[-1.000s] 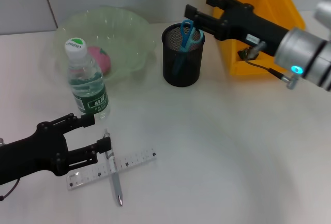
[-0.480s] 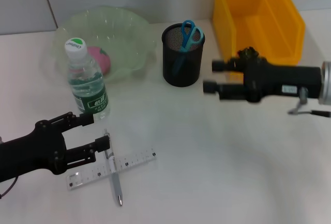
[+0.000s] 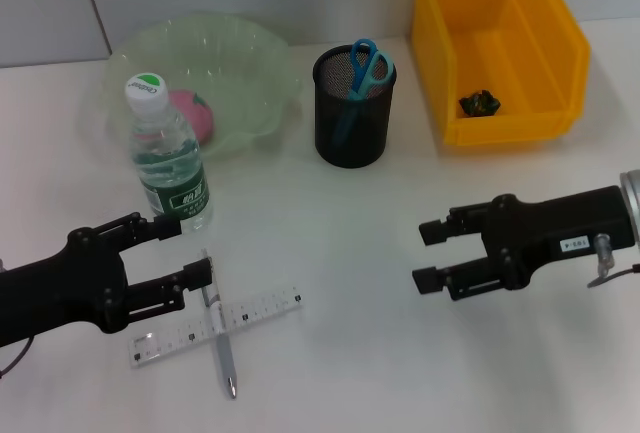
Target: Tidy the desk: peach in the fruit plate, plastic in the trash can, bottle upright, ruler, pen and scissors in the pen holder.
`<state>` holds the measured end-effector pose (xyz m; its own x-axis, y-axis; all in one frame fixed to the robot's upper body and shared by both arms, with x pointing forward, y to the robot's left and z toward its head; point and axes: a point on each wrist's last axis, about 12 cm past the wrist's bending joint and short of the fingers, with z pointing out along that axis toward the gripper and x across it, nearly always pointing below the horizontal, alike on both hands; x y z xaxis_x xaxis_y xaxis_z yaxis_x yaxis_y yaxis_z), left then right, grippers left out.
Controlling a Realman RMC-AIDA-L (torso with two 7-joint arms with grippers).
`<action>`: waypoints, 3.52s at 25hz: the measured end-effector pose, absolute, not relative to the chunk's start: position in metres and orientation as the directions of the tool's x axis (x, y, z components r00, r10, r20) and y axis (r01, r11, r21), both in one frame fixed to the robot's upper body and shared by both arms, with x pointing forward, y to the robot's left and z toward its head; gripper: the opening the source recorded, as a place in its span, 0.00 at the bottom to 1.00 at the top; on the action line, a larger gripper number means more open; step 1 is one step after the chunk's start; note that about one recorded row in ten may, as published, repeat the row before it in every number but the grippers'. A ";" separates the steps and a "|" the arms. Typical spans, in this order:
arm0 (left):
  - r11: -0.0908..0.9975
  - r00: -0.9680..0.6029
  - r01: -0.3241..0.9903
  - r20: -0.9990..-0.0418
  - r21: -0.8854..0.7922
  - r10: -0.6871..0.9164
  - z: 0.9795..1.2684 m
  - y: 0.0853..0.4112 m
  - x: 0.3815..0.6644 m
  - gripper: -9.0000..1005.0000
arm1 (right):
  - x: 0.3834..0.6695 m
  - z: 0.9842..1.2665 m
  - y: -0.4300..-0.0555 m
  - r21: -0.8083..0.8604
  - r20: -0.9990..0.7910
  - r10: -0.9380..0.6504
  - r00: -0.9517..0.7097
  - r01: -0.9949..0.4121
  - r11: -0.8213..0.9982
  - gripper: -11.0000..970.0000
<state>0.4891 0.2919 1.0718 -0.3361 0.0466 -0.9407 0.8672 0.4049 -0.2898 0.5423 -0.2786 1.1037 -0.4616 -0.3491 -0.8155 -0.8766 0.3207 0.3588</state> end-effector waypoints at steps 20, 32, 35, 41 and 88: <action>0.388 -0.326 0.878 -0.944 -0.280 0.057 1.075 0.292 0.491 0.79 | 0.539 1.095 -0.273 0.371 -0.786 -0.393 -0.477 -0.873 0.317 0.79; 0.295 -0.361 0.907 -0.916 -0.301 0.175 1.093 0.276 0.506 0.79 | 0.537 1.092 -0.275 0.370 -0.773 -0.409 -0.485 -0.868 0.330 0.79; 0.271 -0.348 0.922 -0.899 -0.277 0.267 1.108 0.265 0.516 0.79 | 0.538 1.092 -0.277 0.367 -0.772 -0.411 -0.485 -0.867 0.336 0.79; 0.226 -0.308 0.947 -0.845 -0.229 0.437 1.131 0.243 0.533 0.79 | 0.539 1.093 -0.279 0.367 -0.769 -0.411 -0.489 -0.865 0.342 0.79; 0.196 -0.179 0.980 -0.354 0.014 0.918 1.123 0.127 0.565 0.79 | 0.547 1.102 -0.279 0.340 -0.766 -0.432 -0.476 -0.871 0.355 0.79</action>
